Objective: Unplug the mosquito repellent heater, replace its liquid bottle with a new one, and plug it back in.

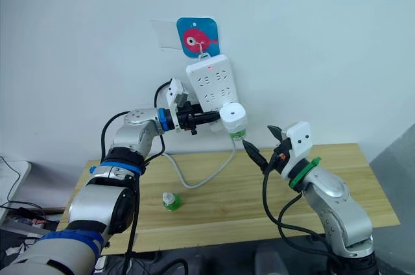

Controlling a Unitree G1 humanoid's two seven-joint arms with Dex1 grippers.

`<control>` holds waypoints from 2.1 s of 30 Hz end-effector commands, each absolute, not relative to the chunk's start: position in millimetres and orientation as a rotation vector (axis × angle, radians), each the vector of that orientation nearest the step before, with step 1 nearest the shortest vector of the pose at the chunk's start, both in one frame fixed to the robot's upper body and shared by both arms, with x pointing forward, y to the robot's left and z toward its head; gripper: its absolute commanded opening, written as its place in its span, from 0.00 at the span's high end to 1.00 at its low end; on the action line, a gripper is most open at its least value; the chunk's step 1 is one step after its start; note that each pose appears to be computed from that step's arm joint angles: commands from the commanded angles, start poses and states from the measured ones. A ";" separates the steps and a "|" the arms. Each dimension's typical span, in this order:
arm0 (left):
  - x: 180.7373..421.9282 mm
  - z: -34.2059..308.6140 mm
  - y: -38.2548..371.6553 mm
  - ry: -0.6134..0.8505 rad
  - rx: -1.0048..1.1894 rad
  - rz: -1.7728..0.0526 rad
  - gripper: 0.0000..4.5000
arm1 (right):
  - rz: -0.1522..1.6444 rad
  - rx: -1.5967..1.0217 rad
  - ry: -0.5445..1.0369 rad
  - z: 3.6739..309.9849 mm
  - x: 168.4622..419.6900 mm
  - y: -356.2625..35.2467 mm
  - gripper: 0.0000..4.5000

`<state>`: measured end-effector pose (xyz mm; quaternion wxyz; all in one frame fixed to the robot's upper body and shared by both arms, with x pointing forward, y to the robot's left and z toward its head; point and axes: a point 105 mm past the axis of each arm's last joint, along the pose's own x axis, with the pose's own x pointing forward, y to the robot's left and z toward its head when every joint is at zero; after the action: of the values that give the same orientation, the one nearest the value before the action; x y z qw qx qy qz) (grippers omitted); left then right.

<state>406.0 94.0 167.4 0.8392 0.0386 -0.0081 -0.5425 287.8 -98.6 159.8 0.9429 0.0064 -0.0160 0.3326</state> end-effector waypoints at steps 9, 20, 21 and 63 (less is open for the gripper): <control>404.5 174.4 84.0 -0.051 0.096 -1.158 0.70 | 0.623 -0.061 -0.126 183.7 314.0 -63.4 0.00; 405.0 173.5 84.9 -0.054 0.119 -1.147 0.70 | 0.582 -0.124 -0.183 191.6 334.8 -50.2 0.00; 405.0 173.6 84.9 -0.054 0.119 -1.147 0.70 | 0.579 -0.126 -0.187 192.0 335.9 -50.0 0.00; 401.5 160.1 138.8 -0.042 0.160 -0.980 0.01 | 0.464 0.116 -0.117 186.6 319.4 -115.9 0.34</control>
<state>399.8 125.3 149.2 0.8662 0.0733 -0.0039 -0.4942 320.8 -110.0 174.2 0.9700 0.0398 -0.0352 0.2370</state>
